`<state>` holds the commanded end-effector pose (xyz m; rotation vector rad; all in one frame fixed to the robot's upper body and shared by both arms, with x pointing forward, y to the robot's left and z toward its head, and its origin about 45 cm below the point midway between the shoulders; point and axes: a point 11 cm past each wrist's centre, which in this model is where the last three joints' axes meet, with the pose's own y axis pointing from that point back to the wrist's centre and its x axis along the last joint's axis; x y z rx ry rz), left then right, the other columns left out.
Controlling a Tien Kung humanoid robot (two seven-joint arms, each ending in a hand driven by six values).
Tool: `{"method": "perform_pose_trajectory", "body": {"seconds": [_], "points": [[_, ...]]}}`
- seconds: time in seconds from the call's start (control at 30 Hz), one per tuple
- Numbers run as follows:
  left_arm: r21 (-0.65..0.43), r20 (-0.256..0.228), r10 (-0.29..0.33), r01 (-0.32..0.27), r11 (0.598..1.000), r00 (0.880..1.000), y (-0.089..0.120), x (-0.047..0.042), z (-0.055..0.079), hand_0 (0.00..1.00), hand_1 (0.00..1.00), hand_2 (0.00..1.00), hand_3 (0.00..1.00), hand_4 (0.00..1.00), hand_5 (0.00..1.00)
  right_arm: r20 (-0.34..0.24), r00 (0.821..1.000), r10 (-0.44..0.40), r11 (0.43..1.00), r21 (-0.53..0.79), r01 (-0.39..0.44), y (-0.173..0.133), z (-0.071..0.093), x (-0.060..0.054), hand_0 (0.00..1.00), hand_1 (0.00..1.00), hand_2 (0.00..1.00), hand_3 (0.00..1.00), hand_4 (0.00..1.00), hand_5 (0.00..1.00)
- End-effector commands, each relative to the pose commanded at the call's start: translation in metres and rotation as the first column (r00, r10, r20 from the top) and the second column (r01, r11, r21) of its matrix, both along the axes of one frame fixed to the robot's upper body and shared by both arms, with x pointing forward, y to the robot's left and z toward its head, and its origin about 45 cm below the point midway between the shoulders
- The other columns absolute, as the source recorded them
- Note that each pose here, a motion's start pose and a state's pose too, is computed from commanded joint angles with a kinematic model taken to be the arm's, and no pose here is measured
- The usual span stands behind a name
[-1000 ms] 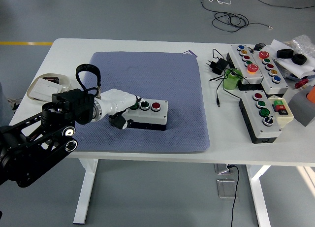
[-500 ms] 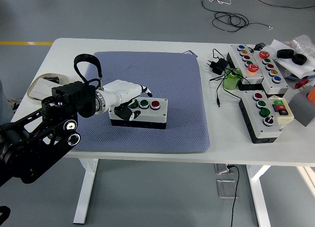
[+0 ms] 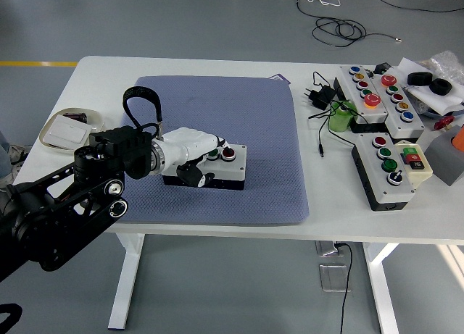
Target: Pick up the button,place it on the desk,press the button,press the button
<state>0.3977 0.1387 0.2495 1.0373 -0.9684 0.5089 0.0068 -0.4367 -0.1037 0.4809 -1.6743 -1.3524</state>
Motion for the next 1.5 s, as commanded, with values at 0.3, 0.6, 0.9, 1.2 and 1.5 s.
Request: {"method": "perform_pose_trajectory", "body": {"seconds": [0.3, 0.6, 0.9, 1.2, 1.5], "points": [[0.018, -0.025, 0.016, -0.016, 1.000, 1.000, 0.004, 0.0020, -0.008, 0.041, 0.005, 0.049, 0.840, 0.574, 0.097, -0.005, 1.000, 0.000, 1.000, -0.002, 0.000, -0.001, 0.000, -0.002, 0.654, 0.511, 0.551, 0.604, 0.299, 0.407], [0.038, -0.042, 0.024, -0.022, 0.999, 0.999, 0.008, 0.0006, -0.014, 0.041, 0.005, 0.049, 0.839, 0.573, 0.098, -0.009, 1.000, 0.000, 1.000, -0.001, 0.000, 0.000, 0.000, -0.004, 0.654, 0.511, 0.551, 0.604, 0.299, 0.407], [-0.056, 0.019, 0.056, -0.055, 0.997, 0.998, 0.015, 0.0073, 0.011, 0.040, 0.006, 0.053, 0.911, 0.576, 0.103, -0.005, 1.000, 0.002, 1.000, 0.000, -0.002, 0.000, 0.000, -0.002, 0.654, 0.511, 0.551, 0.604, 0.298, 0.406], [-0.410, 0.048, 0.186, -0.150, 0.900, 0.981, 0.032, 0.0229, 0.045, 0.002, 0.002, 0.078, 0.969, 0.720, 0.373, -0.001, 1.000, 0.003, 1.000, 0.000, -0.003, 0.000, 0.000, 0.000, 0.654, 0.510, 0.551, 0.604, 0.298, 0.406], [-0.836, -0.056, 0.431, -0.278, 0.474, 0.901, 0.083, 0.0437, 0.076, 0.741, 0.821, 0.922, 0.998, 0.757, 0.934, 0.001, 1.000, 0.003, 1.000, 0.001, -0.003, 0.000, 0.000, 0.002, 0.654, 0.510, 0.551, 0.604, 0.298, 0.408]]}}
